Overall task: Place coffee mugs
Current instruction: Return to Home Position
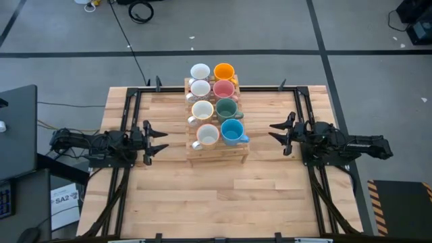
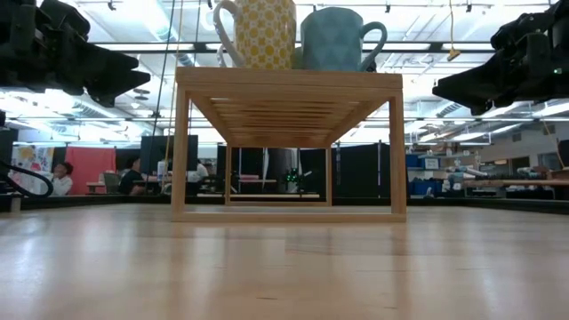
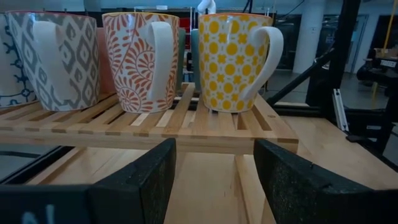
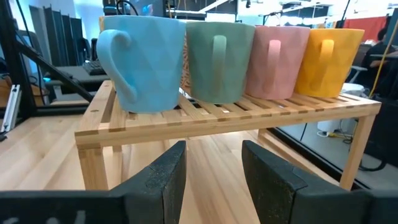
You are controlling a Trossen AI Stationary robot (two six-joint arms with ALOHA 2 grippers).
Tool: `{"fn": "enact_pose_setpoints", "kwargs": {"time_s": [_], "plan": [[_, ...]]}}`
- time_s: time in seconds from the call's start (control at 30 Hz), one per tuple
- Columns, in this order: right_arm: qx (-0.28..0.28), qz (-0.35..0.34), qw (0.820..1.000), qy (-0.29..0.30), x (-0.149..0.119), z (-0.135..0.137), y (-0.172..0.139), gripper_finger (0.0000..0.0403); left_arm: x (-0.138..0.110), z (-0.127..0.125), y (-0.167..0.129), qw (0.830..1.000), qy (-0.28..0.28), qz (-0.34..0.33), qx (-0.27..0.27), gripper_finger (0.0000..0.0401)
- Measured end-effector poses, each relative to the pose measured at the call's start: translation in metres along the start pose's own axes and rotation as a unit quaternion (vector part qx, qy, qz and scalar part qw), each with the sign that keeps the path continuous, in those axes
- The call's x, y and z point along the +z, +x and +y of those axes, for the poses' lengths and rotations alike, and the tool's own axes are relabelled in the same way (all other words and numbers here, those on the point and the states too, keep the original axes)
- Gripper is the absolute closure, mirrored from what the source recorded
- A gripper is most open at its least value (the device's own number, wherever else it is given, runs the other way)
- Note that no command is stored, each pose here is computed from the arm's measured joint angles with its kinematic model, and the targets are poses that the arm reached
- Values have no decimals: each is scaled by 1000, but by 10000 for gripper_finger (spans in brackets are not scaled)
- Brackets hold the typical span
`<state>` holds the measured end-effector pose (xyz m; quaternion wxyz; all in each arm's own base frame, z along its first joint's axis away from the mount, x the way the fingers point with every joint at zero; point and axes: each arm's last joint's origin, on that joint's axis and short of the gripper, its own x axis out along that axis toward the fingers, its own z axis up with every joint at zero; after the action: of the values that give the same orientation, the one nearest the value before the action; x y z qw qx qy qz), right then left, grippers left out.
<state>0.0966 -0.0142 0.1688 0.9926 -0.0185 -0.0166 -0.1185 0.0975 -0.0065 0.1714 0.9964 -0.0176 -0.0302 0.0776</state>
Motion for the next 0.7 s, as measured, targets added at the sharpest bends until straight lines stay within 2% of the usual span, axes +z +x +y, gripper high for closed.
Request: {"fn": "enact_pose_setpoints", "kwargs": {"time_s": [0.7], "plan": [[0,-1,1000,1,0,0,0,241,2,0,0,1000,-5,-12,2,177]]}}
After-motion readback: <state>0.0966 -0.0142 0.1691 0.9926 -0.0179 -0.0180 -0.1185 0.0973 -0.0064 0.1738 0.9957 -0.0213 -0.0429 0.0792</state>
